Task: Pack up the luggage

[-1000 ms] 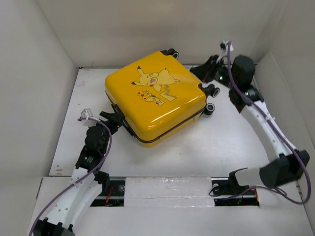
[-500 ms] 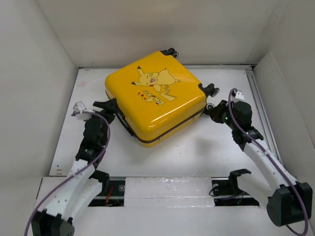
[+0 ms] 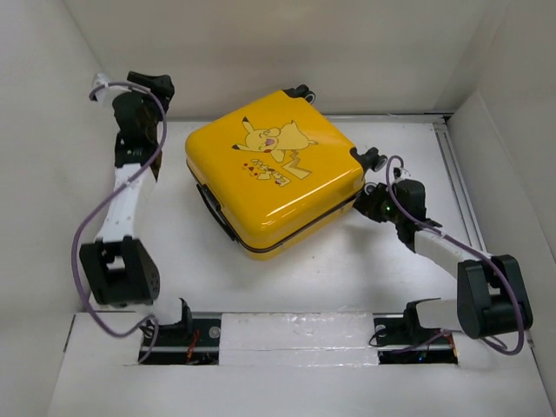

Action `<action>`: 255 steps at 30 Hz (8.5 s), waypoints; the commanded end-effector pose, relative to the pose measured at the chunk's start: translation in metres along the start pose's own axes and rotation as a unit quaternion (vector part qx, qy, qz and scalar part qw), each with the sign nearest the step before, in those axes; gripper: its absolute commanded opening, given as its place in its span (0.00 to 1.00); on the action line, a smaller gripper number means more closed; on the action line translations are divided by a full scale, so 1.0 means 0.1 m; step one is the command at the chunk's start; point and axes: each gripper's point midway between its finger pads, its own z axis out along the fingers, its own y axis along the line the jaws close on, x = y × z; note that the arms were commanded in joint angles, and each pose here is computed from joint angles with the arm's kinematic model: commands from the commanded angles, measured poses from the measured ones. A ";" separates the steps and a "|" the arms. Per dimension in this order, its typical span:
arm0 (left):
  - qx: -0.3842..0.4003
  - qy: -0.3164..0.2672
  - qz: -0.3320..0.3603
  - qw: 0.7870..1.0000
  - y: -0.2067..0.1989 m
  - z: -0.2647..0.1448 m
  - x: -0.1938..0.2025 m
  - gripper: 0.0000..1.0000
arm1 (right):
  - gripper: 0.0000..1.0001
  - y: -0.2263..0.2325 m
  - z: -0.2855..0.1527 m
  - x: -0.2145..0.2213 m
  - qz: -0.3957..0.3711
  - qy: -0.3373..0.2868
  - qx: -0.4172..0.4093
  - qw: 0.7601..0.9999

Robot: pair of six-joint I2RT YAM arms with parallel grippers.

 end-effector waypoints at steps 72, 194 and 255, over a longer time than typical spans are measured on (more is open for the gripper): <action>0.207 0.353 0.126 0.904 0.25 -3.87 2.85 0.38 | 0.62 0.93 -0.58 0.47 -0.210 -0.095 -0.148 0.962; 0.060 0.283 0.162 0.944 0.89 -2.94 3.14 0.65 | 0.43 1.35 -0.28 0.56 -0.328 -0.077 -0.305 0.891; -0.031 0.050 -0.062 0.996 1.12 -0.94 0.78 0.75 | 0.00 1.92 -0.29 1.55 -0.267 0.008 -0.197 0.943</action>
